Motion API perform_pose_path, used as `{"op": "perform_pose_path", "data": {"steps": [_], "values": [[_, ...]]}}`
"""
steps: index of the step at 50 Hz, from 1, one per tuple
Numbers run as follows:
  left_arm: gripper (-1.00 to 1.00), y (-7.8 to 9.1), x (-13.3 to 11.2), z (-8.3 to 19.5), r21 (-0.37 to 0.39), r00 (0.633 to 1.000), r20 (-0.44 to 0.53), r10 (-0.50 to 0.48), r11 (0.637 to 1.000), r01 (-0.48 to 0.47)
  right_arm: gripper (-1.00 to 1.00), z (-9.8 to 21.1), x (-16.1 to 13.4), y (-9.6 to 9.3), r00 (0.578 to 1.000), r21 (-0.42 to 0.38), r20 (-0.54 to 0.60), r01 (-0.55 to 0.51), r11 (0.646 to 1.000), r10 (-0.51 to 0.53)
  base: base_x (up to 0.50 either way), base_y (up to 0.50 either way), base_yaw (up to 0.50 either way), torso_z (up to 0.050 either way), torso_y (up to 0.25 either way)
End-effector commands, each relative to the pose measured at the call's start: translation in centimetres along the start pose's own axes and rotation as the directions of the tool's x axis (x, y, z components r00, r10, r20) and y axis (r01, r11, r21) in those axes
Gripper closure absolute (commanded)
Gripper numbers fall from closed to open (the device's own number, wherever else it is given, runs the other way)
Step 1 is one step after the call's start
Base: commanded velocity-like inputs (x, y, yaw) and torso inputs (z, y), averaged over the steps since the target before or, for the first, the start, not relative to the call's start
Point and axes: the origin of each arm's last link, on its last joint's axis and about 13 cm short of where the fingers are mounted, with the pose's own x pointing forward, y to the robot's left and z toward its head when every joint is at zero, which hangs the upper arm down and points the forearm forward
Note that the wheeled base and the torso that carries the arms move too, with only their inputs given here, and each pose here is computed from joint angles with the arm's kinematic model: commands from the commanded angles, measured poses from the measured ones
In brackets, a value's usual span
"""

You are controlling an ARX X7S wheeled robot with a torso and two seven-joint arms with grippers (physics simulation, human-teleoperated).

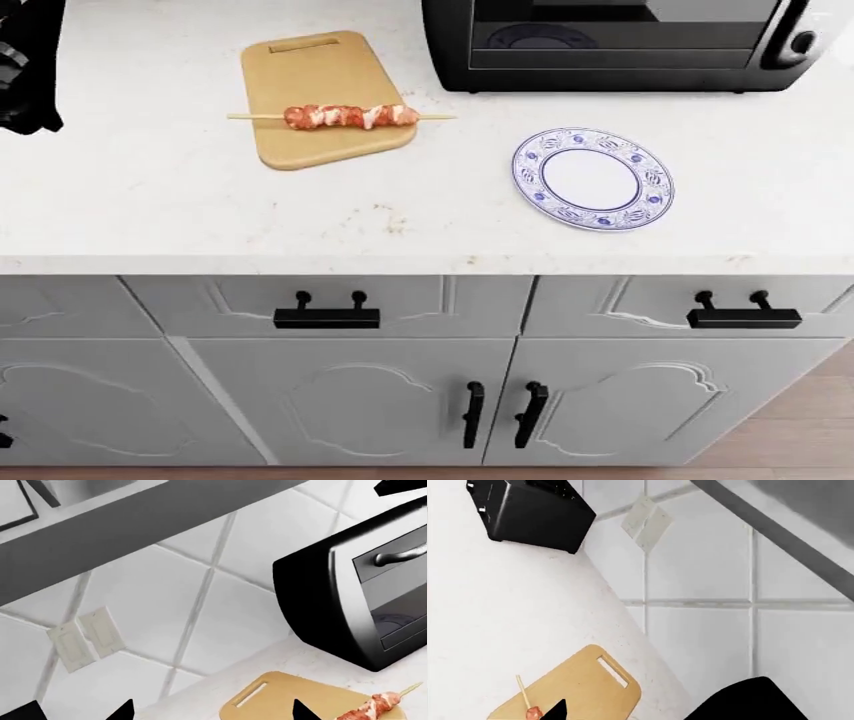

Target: Pick the skewer from the plate and place it on the cutting board. Then pick the condiment bottle from the cabinet and place it next to the cutting board.

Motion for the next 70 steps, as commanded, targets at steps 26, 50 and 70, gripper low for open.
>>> {"op": "perform_pose_path", "data": {"steps": [26, 50, 70], "values": [[-1.0, -3.0, 3.1, -2.3, 0.017, 0.972, 0.017, 0.234, 0.972, -0.234, -1.0, 2.6, -7.7, -4.6, 0.716, 0.001, 0.038, 0.698, 0.717, -0.697, 0.0, 0.0, 0.0, 0.0, 0.0], [-1.0, -3.4, 3.9, -2.5, 0.003, 0.985, -0.01, 0.172, 0.985, -0.172, -1.0, 1.2, -8.8, -5.6, 0.556, 0.403, 0.035, 0.753, 0.521, -0.83, 0.0, 0.0, 0.0, 0.0, 0.0], [-1.0, -3.5, 4.3, -3.0, 0.013, 0.989, -0.024, 0.143, 0.99, -0.143, -1.0, 1.6, -8.4, -5.4, 0.555, 0.429, 0.069, 0.734, 0.527, -0.829, 0.0, 0.0, 0.0, 0.013, 0.003]]}}
